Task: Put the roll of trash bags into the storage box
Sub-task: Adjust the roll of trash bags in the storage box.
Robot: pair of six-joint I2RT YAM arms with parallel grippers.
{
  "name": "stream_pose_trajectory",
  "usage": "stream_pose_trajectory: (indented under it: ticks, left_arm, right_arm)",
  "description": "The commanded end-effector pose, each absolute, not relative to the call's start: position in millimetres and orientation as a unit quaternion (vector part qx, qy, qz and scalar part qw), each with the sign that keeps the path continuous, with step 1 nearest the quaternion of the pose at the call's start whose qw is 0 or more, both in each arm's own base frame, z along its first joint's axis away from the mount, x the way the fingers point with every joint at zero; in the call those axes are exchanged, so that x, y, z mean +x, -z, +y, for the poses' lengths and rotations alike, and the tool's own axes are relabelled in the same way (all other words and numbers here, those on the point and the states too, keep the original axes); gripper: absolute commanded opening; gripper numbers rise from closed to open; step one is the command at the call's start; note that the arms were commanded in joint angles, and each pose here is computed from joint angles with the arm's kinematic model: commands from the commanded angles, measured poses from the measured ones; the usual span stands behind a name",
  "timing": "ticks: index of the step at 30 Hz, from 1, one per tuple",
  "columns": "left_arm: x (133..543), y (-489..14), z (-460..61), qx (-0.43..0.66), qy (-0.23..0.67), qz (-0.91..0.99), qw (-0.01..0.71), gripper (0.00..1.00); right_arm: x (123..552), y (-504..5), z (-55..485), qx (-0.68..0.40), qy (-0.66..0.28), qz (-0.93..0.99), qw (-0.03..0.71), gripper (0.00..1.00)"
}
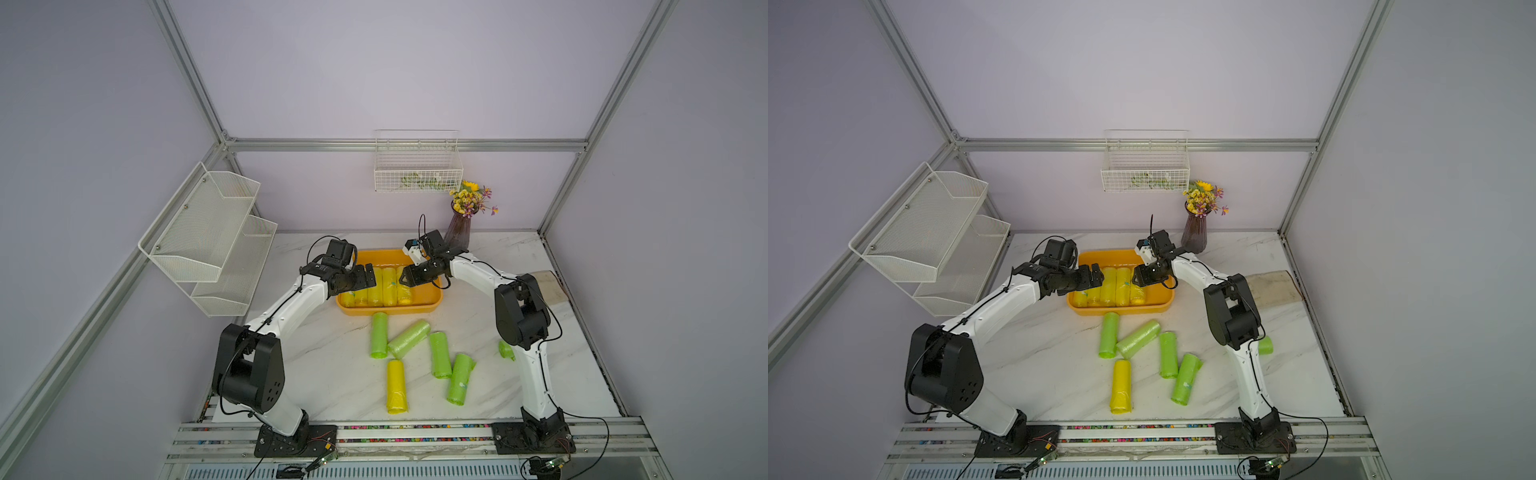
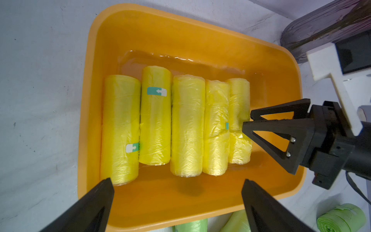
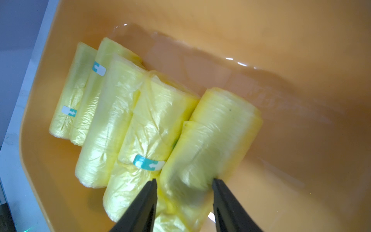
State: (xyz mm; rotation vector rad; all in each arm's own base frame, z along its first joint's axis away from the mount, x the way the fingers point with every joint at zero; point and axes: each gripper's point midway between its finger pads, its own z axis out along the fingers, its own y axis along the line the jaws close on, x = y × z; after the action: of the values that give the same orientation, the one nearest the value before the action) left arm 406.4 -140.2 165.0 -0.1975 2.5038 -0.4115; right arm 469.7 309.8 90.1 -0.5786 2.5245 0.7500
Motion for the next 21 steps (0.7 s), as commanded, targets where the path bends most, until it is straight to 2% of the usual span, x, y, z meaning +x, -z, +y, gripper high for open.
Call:
stream_pose_trajectory:
  ticks: [1,5,10,21]
  left_arm:
    - [394.4,-183.5,-140.2,-0.059,0.172,0.935,0.304,1.00]
    - [368.9,-179.1,-145.8,-0.042,0.179,0.940,0.287,1.00]
    - [324.6,-176.7,-164.7,0.001,0.183,0.947,0.263,1.00]
    - [221.5,-111.1,-222.0,0.093,0.157,0.975,0.127,1.00]
  right_arm:
    - [477.5,-158.8,308.7,-0.203,-0.281,0.894,0.285,0.54]
    - [478.7,-191.3,299.8,-0.191,-0.281,0.884,0.322,0.58]
    - [462.0,-205.9,287.9,-0.183,-0.284,0.878,0.340,0.60]
    - [419.8,-179.9,261.0,-0.166,-0.279,0.890,0.321,0.62]
